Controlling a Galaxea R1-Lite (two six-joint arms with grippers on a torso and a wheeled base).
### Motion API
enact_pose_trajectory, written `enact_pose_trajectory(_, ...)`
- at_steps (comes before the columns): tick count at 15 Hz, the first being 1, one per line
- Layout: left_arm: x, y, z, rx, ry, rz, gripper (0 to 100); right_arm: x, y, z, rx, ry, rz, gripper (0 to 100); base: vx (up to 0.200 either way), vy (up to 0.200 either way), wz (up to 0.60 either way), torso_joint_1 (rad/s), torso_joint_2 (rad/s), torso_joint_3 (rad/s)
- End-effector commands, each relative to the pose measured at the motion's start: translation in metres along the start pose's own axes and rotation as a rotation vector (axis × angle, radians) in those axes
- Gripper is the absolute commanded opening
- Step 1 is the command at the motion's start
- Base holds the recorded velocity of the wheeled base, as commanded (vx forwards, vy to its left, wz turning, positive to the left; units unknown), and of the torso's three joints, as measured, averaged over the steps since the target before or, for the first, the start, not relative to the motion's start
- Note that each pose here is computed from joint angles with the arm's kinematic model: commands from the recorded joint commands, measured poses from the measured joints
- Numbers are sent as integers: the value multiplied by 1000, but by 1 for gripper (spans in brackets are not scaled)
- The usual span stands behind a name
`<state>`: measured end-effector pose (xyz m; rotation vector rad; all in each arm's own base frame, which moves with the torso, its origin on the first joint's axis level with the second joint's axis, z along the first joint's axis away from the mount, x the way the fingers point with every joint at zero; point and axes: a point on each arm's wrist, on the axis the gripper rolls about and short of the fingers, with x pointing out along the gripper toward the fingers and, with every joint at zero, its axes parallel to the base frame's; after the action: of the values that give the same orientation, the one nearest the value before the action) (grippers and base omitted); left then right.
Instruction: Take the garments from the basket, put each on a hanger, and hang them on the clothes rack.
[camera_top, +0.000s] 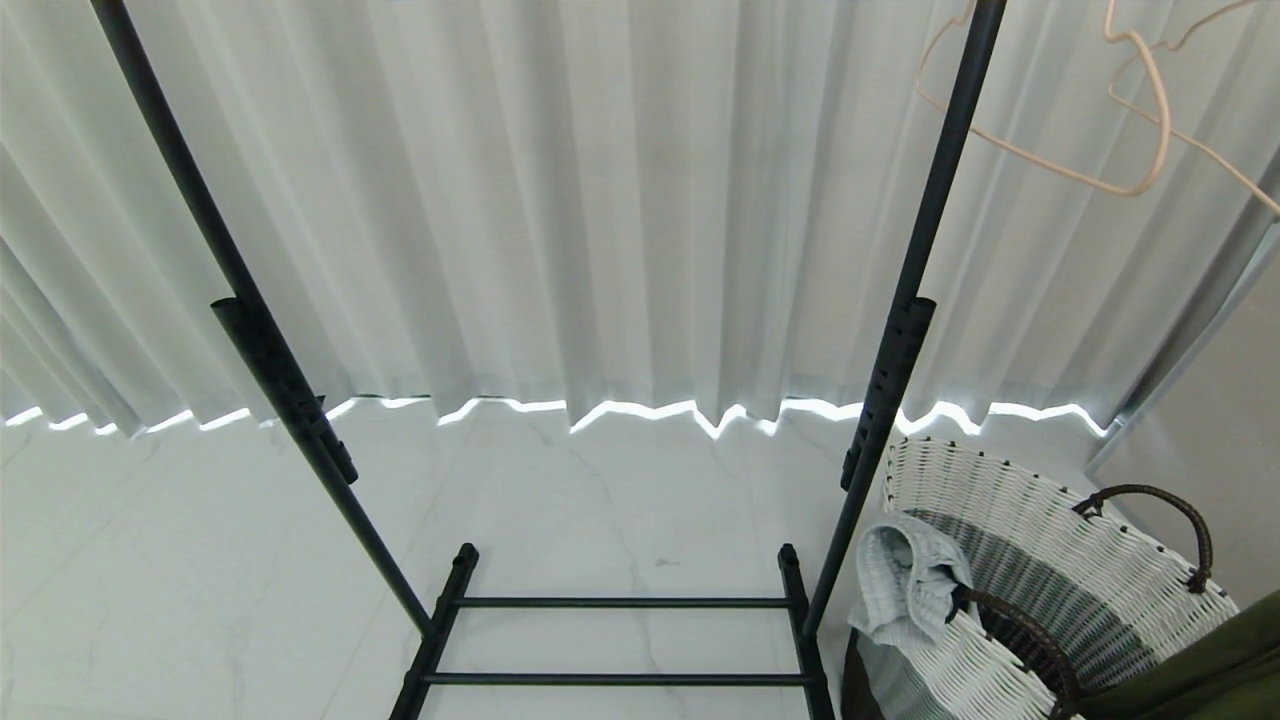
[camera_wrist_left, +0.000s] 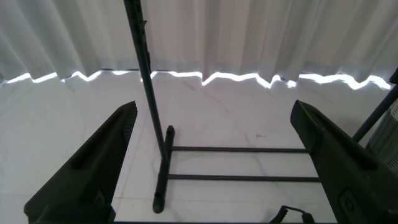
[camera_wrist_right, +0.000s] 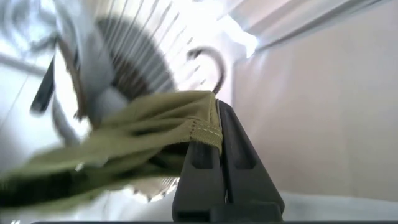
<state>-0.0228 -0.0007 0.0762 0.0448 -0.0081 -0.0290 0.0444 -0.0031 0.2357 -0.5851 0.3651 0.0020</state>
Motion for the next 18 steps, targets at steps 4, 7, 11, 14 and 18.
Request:
enact_pose_trajectory(4,0,0,0,1,1,0,100,-29,-3,2,9,-109,-76,0,0,0,0,0,0,0)
enact_pose_trajectory(7,0,0,0,0,0,0,100,-29,-5,4,5,-112,-78,0,-200,0,0,7,1,-1)
enact_pose_trajectory(11,0,0,0,0,0,0,100,-29,-5,3,5,-110,-77,0,-200,0,0,1,4,6)
enact_pose_trajectory(14,0,0,0,1,0,0,100,-27,-4,3,4,-106,-70,0,-133,0,0,-2,2,3)
enact_pose_trajectory(18,0,0,0,1,0,0,100,-26,-4,2,3,-99,-66,0,0,50,0,2,1,1)
